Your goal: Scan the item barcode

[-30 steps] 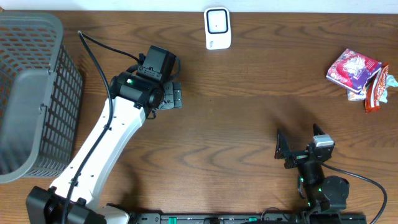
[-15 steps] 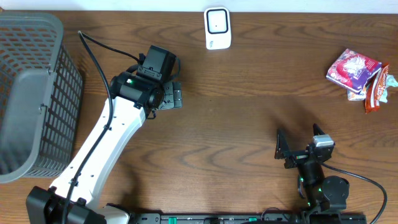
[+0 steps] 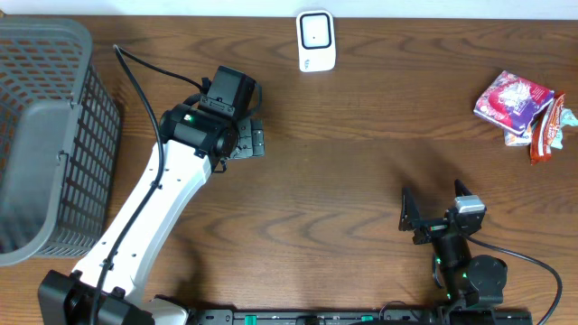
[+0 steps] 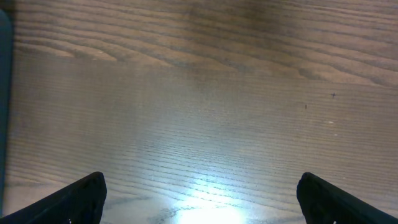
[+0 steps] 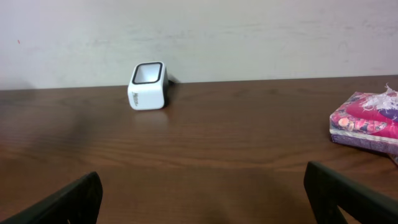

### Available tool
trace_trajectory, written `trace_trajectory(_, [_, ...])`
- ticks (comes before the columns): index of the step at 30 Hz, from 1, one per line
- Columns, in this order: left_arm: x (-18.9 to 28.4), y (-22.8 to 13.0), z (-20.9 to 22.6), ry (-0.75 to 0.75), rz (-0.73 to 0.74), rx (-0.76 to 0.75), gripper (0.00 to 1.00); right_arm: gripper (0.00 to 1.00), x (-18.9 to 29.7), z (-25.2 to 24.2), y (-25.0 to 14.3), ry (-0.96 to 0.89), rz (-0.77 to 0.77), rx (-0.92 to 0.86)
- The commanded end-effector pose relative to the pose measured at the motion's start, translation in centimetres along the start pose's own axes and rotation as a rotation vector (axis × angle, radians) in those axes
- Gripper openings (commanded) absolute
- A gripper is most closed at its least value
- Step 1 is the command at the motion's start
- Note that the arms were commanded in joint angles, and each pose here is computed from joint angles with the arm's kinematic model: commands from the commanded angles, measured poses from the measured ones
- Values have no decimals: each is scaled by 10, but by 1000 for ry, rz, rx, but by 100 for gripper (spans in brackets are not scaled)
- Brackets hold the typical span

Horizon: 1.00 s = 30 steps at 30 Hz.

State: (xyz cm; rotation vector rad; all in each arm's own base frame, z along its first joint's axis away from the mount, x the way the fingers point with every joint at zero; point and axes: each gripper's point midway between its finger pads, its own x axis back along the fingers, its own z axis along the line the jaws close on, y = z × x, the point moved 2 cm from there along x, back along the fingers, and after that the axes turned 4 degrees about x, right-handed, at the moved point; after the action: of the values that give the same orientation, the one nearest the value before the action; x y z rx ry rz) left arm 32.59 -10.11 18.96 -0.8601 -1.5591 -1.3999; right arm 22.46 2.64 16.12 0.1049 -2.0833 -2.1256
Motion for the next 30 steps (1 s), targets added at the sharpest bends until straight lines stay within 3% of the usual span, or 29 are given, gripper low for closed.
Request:
trace_trajectory(1, [1,1,7,33,-16,-9,98,99,0,-2,0,-13,-1,12])
trace_trajectory(12, [4,3,10,32,-24,3,98,99,0,-2,0,-13,-1,12])
trace_trajectory(24, [37,-1,19,-1,-89,-25,98,99,0,-2,0,-13,-1,12])
trace_trajectory(30, [36,-27,33,-6,-99,-24,98,100,0,-2,0,-13,-1,12])
